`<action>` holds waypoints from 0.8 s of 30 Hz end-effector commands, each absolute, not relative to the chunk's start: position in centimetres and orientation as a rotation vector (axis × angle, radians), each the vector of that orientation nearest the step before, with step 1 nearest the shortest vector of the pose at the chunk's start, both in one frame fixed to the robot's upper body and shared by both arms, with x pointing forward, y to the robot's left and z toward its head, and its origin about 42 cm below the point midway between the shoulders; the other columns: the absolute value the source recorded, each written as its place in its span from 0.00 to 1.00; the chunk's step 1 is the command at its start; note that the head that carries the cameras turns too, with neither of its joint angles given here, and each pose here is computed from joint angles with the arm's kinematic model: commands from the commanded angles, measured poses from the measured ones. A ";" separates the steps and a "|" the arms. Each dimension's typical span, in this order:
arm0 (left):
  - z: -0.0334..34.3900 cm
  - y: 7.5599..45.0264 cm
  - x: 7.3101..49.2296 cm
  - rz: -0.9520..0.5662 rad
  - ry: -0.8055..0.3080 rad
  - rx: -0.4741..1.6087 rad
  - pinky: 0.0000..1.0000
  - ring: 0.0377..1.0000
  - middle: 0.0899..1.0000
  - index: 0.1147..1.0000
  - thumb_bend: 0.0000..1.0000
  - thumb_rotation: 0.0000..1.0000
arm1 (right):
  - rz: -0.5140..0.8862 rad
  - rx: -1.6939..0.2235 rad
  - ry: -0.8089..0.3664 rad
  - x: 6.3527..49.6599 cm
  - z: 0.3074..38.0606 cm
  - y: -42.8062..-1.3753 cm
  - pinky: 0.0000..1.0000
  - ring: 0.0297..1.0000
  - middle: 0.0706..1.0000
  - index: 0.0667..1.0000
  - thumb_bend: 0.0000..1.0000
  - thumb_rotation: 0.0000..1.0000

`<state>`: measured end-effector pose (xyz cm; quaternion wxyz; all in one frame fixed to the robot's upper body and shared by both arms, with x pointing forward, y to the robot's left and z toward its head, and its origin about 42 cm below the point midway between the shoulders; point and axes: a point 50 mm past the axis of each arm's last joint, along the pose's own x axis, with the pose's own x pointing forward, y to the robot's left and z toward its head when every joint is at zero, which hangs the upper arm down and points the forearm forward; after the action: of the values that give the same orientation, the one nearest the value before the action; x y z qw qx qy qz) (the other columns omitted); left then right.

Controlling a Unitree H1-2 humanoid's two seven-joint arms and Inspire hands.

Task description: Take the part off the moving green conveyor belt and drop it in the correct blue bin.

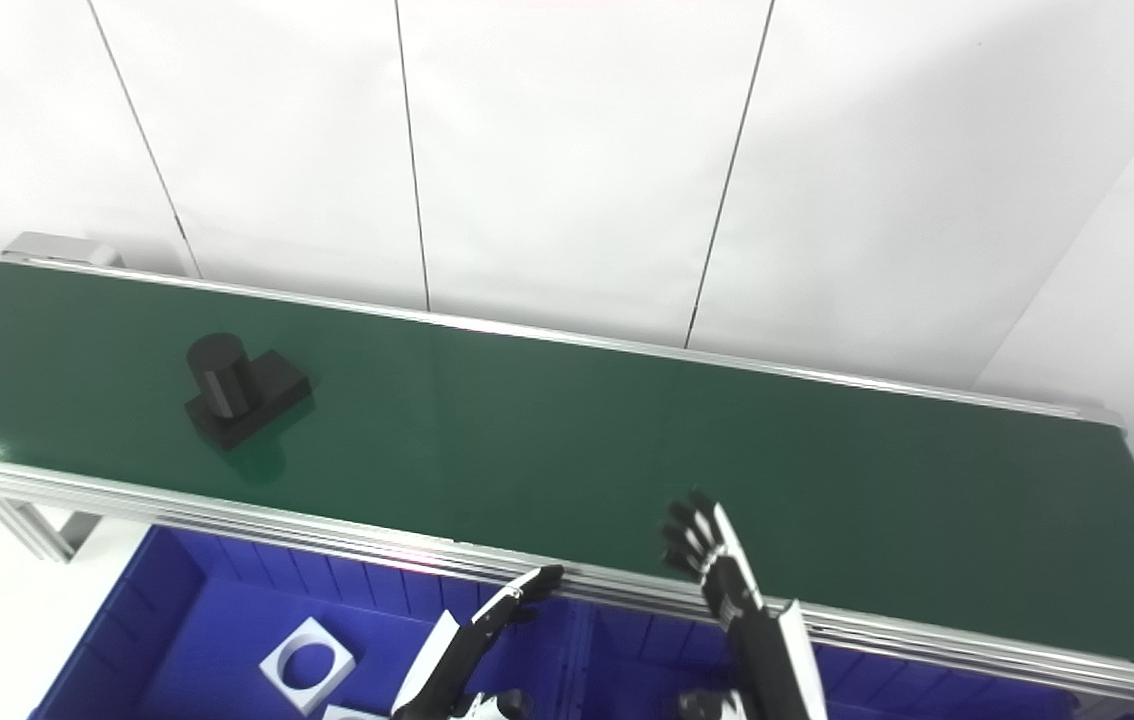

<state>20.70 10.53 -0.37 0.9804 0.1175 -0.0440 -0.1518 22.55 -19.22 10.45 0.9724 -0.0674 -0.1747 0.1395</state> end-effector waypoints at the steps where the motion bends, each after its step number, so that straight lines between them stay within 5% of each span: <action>1: 0.5 10.0 21.6 -0.304 -0.139 0.226 0.84 0.88 0.88 0.87 1.00 1.00 | 0.279 -0.129 -0.468 23.6 12.5 -18.9 0.81 0.87 0.92 0.98 1.00 0.87; 24: 0.5 9.6 21.8 -0.300 -0.170 0.257 0.82 0.87 0.88 0.86 0.97 1.00 | 0.285 -0.160 -0.618 33.9 17.1 -16.7 0.77 0.82 0.88 0.93 1.00 0.75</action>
<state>20.89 9.93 -0.40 0.9777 0.1339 -0.0596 -0.1505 32.75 -17.42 14.94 0.9536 -0.0826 -0.2555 0.1365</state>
